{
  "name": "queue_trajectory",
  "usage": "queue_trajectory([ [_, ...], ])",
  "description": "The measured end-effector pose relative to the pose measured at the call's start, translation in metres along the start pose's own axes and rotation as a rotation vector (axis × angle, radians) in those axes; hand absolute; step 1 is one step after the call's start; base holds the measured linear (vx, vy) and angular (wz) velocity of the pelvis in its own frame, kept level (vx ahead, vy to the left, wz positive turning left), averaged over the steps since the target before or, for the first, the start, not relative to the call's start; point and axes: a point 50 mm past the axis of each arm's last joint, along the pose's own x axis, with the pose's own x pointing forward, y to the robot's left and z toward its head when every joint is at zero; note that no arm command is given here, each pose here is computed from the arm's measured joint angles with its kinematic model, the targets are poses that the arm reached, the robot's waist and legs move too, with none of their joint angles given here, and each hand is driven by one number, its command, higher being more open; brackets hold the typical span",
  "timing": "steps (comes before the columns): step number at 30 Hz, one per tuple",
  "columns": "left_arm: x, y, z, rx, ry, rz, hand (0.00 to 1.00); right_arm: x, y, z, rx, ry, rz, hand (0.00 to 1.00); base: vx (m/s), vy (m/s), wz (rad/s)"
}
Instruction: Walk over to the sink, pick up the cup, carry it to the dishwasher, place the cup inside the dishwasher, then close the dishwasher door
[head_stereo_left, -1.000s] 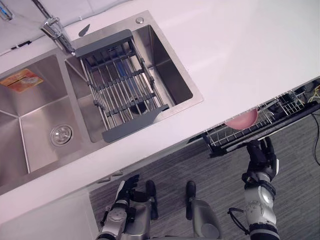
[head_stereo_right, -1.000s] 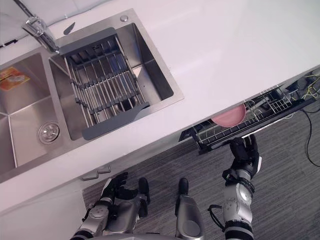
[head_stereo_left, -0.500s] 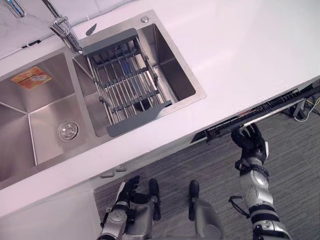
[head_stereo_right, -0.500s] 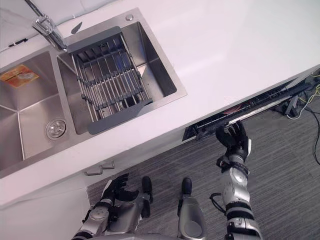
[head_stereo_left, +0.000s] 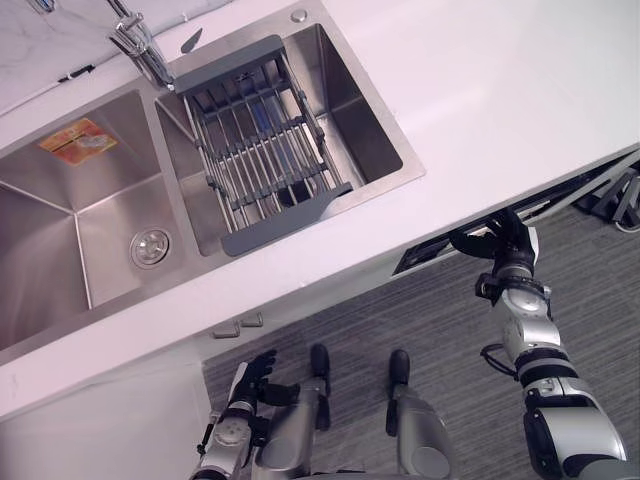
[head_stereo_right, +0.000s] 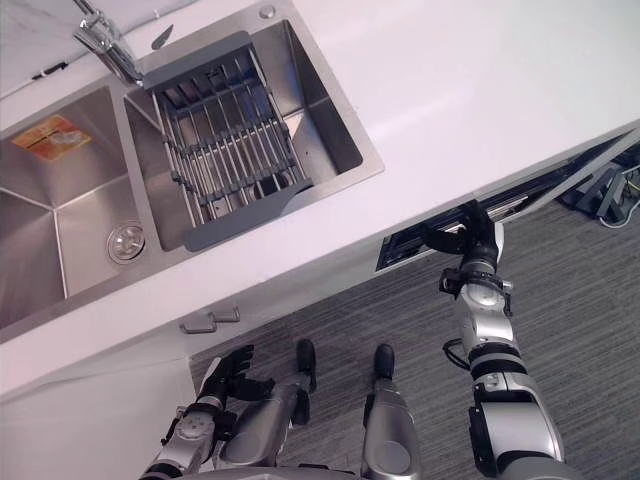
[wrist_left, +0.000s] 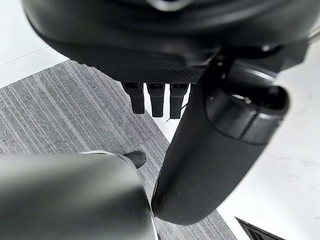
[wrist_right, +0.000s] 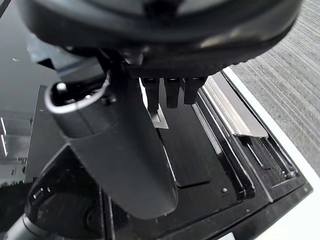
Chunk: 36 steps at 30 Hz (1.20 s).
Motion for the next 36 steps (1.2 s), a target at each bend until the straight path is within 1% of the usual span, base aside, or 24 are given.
queue_trajectory([
  [7,0.0,-0.001,-0.001,0.0,0.004,-0.001,0.9,-0.003,0.004,0.002,-0.072,-0.03,0.024,0.9,-0.02,-0.027,0.07],
  [10,0.0,-0.002,-0.001,0.001,0.009,-0.003,0.9,-0.025,0.002,-0.016,-0.126,-0.035,0.085,0.9,0.08,-0.031,0.12],
  [12,0.0,-0.003,-0.002,0.002,0.017,-0.007,0.9,-0.037,-0.002,-0.027,-0.102,-0.021,0.066,0.9,0.11,-0.028,0.17],
  [15,-0.001,-0.001,-0.004,0.025,0.028,-0.007,0.9,-0.058,-0.012,-0.046,-0.134,0.009,0.069,0.9,0.11,-0.024,0.15],
  [17,-0.002,0.003,-0.009,0.03,0.044,0.002,0.9,-0.076,-0.01,-0.066,-0.147,0.061,0.103,0.9,0.11,-0.026,0.12],
  [19,-0.005,0.007,-0.015,0.052,0.063,0.007,0.9,-0.103,-0.002,-0.095,-0.122,0.16,0.134,0.9,0.11,-0.026,0.01],
  [22,-0.007,0.007,-0.019,0.056,0.075,0.006,0.9,-0.127,0.003,-0.119,-0.11,0.25,0.133,0.9,0.06,-0.007,0.01],
  [26,-0.01,0.007,-0.027,0.055,0.101,0.007,0.9,-0.153,0.003,-0.153,-0.099,0.396,0.11,0.9,0.0,0.0,0.0],
  [32,-0.02,0.009,-0.048,0.039,0.182,0.017,0.9,-0.202,-0.009,-0.211,-0.063,0.711,0.021,0.9,0.0,0.017,0.06],
  [36,-0.023,0.014,-0.054,0.018,0.201,0.039,0.9,-0.219,-0.012,-0.225,-0.038,0.805,-0.008,0.9,0.0,0.004,0.07],
])
